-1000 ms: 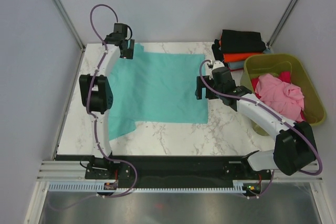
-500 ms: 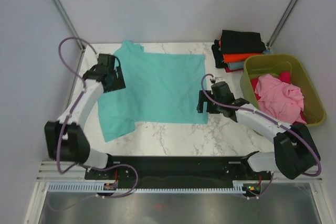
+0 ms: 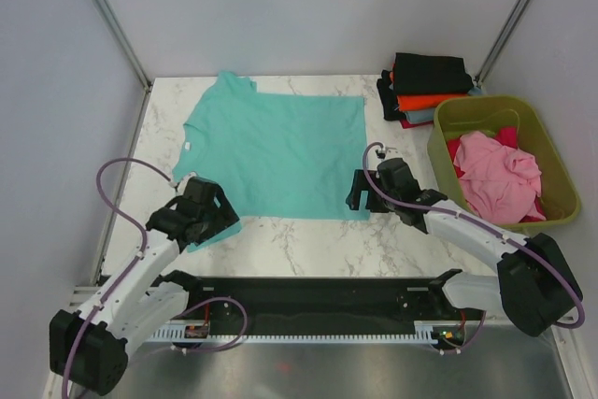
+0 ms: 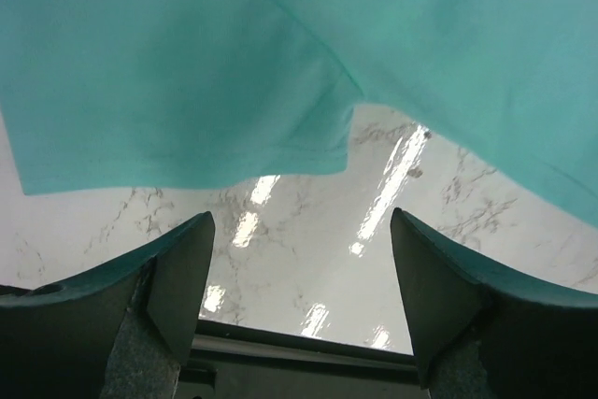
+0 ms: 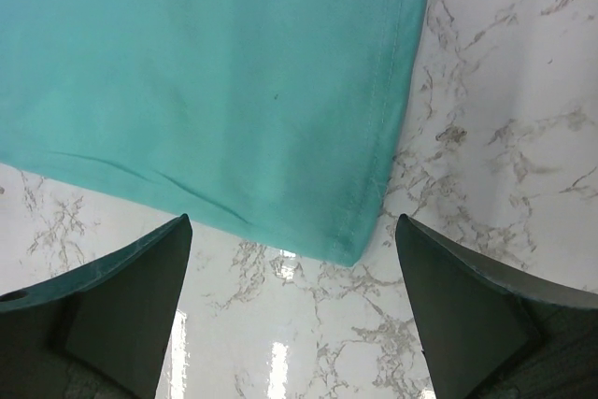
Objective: Fold and stack the t-shirts
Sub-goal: Flatten the tshirt out, then fold the tshirt
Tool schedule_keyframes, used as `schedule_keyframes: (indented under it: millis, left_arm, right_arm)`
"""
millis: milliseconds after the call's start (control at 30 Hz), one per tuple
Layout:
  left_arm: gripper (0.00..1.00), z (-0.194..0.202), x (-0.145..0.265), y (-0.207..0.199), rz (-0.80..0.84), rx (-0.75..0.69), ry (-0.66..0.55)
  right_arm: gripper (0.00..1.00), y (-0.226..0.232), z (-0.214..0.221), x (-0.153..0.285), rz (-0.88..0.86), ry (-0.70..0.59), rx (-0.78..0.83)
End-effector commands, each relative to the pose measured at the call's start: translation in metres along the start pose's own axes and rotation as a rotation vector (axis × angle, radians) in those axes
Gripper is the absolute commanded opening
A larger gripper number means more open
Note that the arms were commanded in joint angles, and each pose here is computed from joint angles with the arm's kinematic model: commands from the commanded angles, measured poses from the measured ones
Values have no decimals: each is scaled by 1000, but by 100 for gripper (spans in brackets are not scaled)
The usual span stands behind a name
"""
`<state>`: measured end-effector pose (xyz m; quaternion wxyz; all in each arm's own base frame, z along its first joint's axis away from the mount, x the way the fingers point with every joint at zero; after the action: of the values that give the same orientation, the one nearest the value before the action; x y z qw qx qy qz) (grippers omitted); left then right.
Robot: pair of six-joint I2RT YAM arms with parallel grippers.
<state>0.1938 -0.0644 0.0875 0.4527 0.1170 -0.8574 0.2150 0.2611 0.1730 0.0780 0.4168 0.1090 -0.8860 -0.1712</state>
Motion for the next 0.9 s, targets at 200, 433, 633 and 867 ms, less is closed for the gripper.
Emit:
schedule_keyframes:
  millis: [200,433,633,867]
  left_arm:
    - [84,6,-15,18,-141,40,-62]
    - [79,12,-26,26,-202,60,-48]
    - [77,21,-39,23,-202,97,-22]
    - [75,37,-63,28,-227,97,18]
  right_arm:
    - [98,3,8,-2,-35,5,-16]
    - [98,-2,11,0,-20,3,-15]
    - [98,-5,16,-4,-10,19,-22]
    - [98,-6,16,-4,-3,26,-11]
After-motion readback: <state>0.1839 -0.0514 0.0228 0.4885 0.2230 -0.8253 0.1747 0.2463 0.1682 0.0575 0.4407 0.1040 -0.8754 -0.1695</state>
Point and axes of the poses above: each gripper's point midway between its finger pads, its own x axis back along the fingers, its own y axis along the line the jaws close on, z = x × y, the point moved 1 cm from there along x, back along the fingers, and after that the axes turned 4 degrees about -x, right-handed, at the moved point
